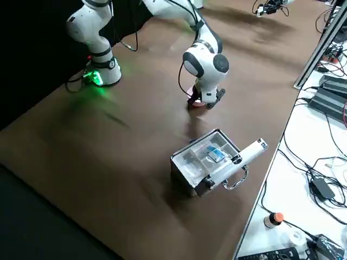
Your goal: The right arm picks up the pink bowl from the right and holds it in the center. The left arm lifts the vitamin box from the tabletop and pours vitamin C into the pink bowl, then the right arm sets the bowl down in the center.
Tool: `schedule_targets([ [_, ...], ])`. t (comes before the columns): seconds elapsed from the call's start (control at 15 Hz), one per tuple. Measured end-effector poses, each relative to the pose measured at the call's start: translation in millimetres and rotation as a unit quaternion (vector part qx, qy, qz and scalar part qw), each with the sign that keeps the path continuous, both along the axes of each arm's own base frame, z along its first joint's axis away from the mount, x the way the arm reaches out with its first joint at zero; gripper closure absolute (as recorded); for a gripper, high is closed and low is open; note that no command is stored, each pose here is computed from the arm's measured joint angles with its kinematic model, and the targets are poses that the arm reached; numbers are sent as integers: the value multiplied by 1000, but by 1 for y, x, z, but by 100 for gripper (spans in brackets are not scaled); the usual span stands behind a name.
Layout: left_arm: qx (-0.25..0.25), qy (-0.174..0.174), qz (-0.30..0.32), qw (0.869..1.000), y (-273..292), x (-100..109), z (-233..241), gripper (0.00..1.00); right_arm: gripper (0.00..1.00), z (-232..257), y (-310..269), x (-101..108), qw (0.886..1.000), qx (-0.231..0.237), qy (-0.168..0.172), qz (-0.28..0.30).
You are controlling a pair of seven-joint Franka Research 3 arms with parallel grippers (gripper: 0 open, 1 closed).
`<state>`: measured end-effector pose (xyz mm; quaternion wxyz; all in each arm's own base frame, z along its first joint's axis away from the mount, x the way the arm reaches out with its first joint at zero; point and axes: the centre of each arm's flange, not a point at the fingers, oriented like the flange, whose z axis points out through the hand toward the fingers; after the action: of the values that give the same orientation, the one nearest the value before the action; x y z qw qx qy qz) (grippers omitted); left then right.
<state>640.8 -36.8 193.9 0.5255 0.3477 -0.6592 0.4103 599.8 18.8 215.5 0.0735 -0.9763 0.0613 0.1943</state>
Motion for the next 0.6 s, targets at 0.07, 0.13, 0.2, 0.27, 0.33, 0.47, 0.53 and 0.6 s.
schedule_targets([
  [0.07,0,-3,-4,1000,-8,5,13,64,98,9,2,5,1000,-5,7,-17],
  [0.13,1,-7,-6,1000,-15,9,25,64,98,18,7,10,999,-10,11,-32],
  [0.2,2,-9,-10,1000,-23,13,36,64,98,27,14,15,999,-14,15,-40],
  [0.27,5,-9,-12,1000,-31,17,46,64,98,35,24,18,999,-16,18,-44],
  [0.33,8,-8,-14,1000,-40,20,56,64,98,41,36,20,998,-19,20,-48],
  [0.47,17,-11,-12,1000,-63,25,76,64,98,50,61,22,997,-17,27,-63],
  [0.53,19,-15,-13,1000,-74,26,85,64,98,55,75,23,997,-12,30,-70],
  [0.6,20,-19,-15,999,-84,26,92,64,98,61,88,24,996,-10,30,-79],
])
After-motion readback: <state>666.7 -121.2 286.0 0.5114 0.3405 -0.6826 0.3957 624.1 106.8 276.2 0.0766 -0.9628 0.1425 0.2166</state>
